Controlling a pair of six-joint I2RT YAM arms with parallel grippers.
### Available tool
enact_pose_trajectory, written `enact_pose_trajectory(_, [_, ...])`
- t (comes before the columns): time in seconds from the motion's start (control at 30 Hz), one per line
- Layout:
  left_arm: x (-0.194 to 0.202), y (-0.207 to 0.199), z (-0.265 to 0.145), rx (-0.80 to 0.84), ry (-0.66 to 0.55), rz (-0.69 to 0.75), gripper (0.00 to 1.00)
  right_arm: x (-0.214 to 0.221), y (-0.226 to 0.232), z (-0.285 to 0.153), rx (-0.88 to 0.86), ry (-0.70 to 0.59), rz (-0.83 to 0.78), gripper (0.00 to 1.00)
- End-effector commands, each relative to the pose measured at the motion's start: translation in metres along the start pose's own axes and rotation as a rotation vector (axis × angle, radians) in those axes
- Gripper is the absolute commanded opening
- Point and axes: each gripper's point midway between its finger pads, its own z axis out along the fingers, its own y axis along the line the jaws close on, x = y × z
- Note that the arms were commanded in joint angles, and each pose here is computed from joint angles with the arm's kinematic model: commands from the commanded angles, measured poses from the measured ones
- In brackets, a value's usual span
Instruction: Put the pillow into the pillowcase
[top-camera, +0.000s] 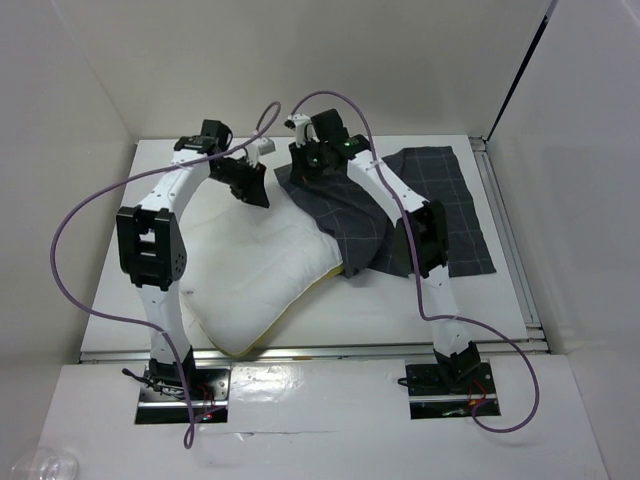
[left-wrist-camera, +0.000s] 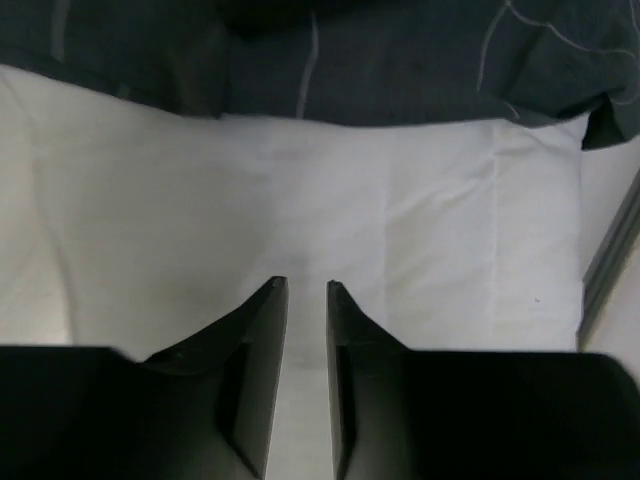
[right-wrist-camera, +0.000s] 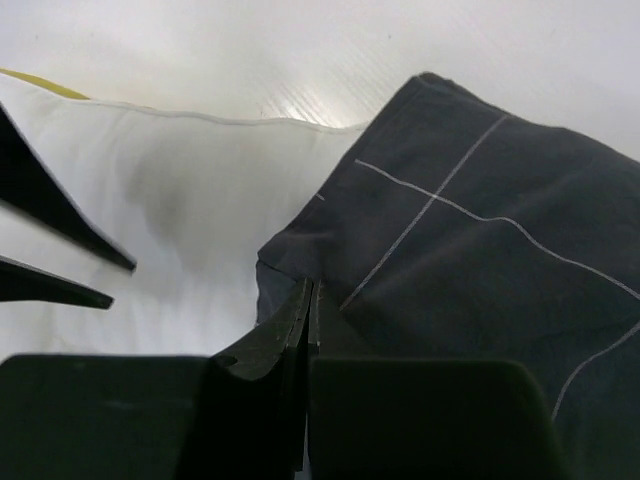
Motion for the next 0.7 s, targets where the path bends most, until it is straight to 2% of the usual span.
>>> enact_pose_trajectory(0.0, [-0.040, 0.015, -0.021, -0.052, -0.131, 0.012, 0.37, -0.028, 0.026, -0.025, -0.058, -0.068, -0.018, 0.00])
enact_pose_trajectory(0.03, [-0.048, 0.023, -0.030, -0.089, -0.152, 0.016, 0.48, -0.032, 0.027, -0.028, -0.058, -0.077, -0.022, 0.00])
enact_pose_trajectory(0.17, [-0.054, 0.048, -0.039, -0.134, -0.124, 0.052, 0.66, -0.031, 0.023, -0.033, -0.051, -0.072, -0.013, 0.00])
enact_pose_trajectory(0.27, [-0.037, 0.071, -0.037, -0.122, -0.059, -0.004, 0.78, -0.031, 0.022, -0.033, -0.042, -0.072, -0.013, 0.00])
enact_pose_trajectory(0.4, [-0.010, 0.092, -0.035, -0.113, -0.023, -0.096, 1.00, -0.035, 0.017, -0.037, -0.034, -0.084, -0.013, 0.00])
enact_pose_trajectory(0.5, [0.017, 0.099, -0.029, -0.080, 0.030, -0.163, 1.00, -0.035, 0.015, -0.036, -0.025, -0.083, -0.012, 0.00])
enact_pose_trajectory(0.67, [0.041, 0.101, -0.024, -0.039, 0.071, -0.215, 1.00, -0.041, 0.010, -0.042, -0.008, -0.095, -0.012, 0.00])
